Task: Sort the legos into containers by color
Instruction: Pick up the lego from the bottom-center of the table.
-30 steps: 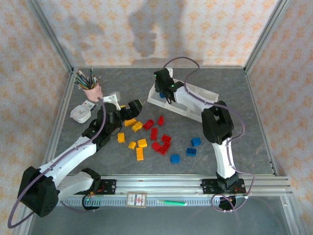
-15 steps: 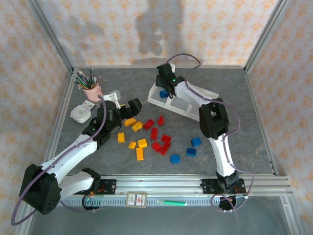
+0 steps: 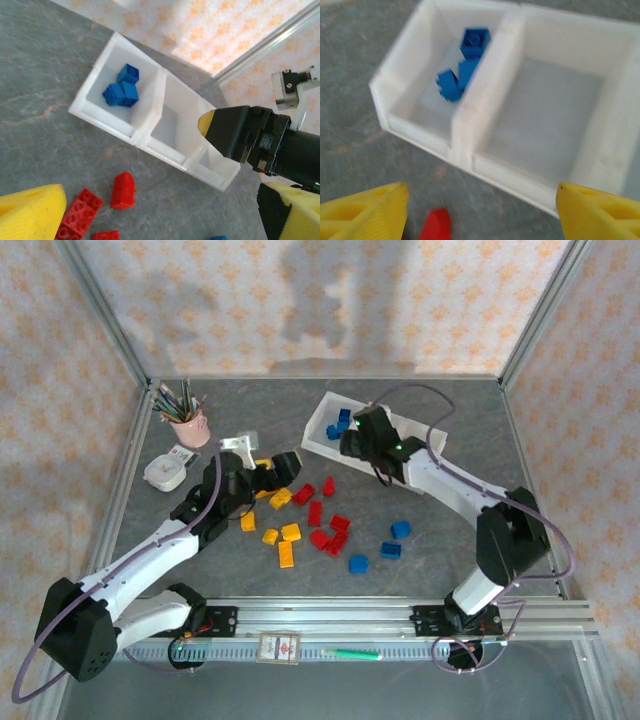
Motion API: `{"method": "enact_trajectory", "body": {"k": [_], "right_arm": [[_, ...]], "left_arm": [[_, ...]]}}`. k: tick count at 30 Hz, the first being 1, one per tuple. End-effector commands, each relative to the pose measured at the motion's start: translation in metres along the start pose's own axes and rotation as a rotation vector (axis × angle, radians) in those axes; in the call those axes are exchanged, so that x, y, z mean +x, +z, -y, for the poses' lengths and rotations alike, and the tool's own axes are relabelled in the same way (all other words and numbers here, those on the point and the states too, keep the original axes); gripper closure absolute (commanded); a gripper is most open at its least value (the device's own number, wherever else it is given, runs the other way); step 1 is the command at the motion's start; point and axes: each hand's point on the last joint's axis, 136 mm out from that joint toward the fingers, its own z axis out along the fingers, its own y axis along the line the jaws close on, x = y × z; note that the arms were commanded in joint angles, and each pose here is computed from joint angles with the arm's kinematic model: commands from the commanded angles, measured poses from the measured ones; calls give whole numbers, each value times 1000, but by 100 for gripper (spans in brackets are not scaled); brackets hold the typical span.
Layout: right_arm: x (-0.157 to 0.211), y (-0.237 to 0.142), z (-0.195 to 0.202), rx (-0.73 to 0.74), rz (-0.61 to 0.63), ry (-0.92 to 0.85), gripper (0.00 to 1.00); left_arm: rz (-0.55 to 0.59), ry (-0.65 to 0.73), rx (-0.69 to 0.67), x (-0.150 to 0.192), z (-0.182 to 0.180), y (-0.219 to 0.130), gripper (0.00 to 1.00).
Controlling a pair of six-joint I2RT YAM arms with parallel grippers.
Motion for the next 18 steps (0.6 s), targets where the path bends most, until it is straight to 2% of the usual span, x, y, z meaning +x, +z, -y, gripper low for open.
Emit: {"method": "enact_trajectory", "body": {"k": [1,7,12,18], "right_arm": [[25,-16,33,90,-26,52,22],[68,-39,79,192,-52,144,17],[106,-44,105,251,-102,189,13],[140,-38,114,251,-175,215,9]], "left_arm": [[-46,-3,28,19,6,-2,1],[-40,-43,61,34,14,-5,1],[-42,-66,103,45,23,-6,1],[-60,-53,100,54,29,-1,1]]}}
